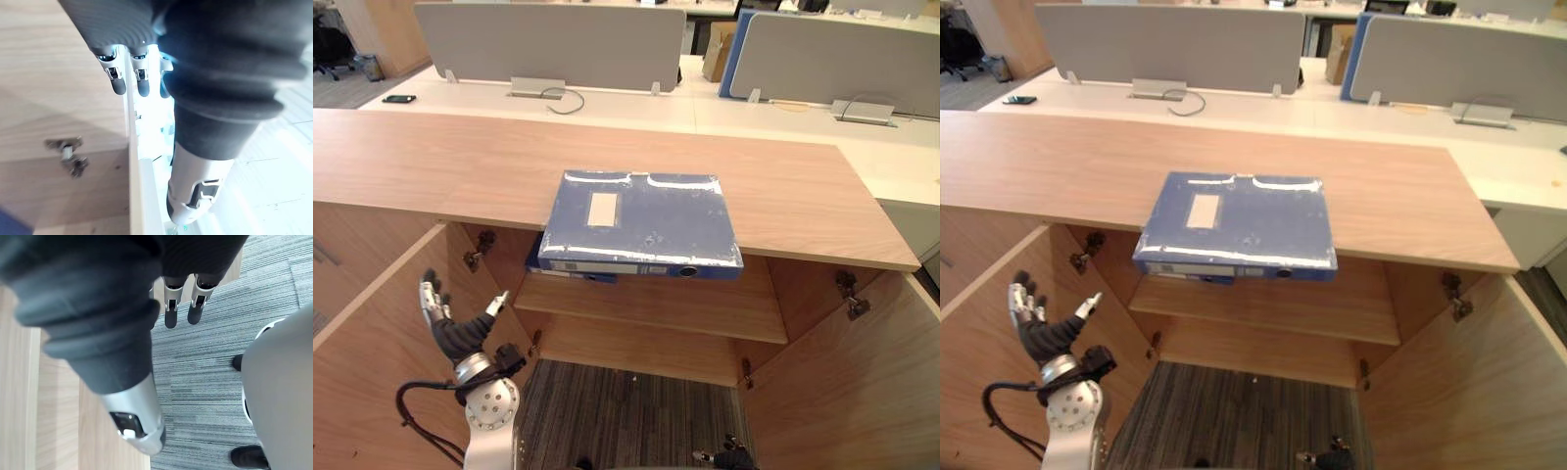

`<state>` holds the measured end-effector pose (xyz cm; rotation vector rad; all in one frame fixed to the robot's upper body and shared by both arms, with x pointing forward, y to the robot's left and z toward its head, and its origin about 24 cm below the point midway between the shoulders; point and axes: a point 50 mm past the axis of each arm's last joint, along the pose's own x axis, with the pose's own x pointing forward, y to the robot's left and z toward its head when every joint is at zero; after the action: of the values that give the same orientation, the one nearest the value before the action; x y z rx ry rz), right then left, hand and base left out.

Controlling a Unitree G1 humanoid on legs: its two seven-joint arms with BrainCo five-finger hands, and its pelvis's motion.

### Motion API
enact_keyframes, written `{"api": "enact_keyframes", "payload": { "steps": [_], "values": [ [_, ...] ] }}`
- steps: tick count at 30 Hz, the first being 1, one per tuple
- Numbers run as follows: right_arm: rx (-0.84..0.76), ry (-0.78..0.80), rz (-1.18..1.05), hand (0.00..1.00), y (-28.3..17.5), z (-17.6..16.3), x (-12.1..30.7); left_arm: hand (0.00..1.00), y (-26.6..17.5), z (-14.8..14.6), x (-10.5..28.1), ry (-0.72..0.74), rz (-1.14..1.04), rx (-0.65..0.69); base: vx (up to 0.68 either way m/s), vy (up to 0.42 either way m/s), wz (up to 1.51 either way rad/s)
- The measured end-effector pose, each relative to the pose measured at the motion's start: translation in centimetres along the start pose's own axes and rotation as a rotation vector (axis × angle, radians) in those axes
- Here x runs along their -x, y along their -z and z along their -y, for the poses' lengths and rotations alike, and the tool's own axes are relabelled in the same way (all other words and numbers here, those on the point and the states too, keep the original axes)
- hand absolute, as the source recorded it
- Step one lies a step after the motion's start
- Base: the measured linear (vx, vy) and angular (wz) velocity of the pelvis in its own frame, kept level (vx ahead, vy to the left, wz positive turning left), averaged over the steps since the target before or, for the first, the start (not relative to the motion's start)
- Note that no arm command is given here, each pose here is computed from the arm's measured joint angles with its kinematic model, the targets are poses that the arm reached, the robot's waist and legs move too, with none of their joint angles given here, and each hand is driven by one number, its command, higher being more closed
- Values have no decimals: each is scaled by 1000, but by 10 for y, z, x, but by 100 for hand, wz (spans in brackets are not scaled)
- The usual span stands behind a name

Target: Walk over to the cabinet, pick up the folder, carry it to the office cabinet, place the folder inside the office cabinet, then close the office cabinet door

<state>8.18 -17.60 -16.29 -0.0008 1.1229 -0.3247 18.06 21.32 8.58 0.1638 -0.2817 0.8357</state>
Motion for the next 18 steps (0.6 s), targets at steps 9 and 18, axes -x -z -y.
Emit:
{"api": "enact_keyframes", "payload": {
  "steps": [9, 18],
  "values": [
    [31, 5, -19, 0, 8, 1, 1, 0, -45, 16, 4, -18, 365, -222, -11, -9, -13],
    [20, 22, -46, 0, 7, 6, -4, 0, -39, 35, 4, 197, 494, -353, -4, -5, -6]
  ]
}}
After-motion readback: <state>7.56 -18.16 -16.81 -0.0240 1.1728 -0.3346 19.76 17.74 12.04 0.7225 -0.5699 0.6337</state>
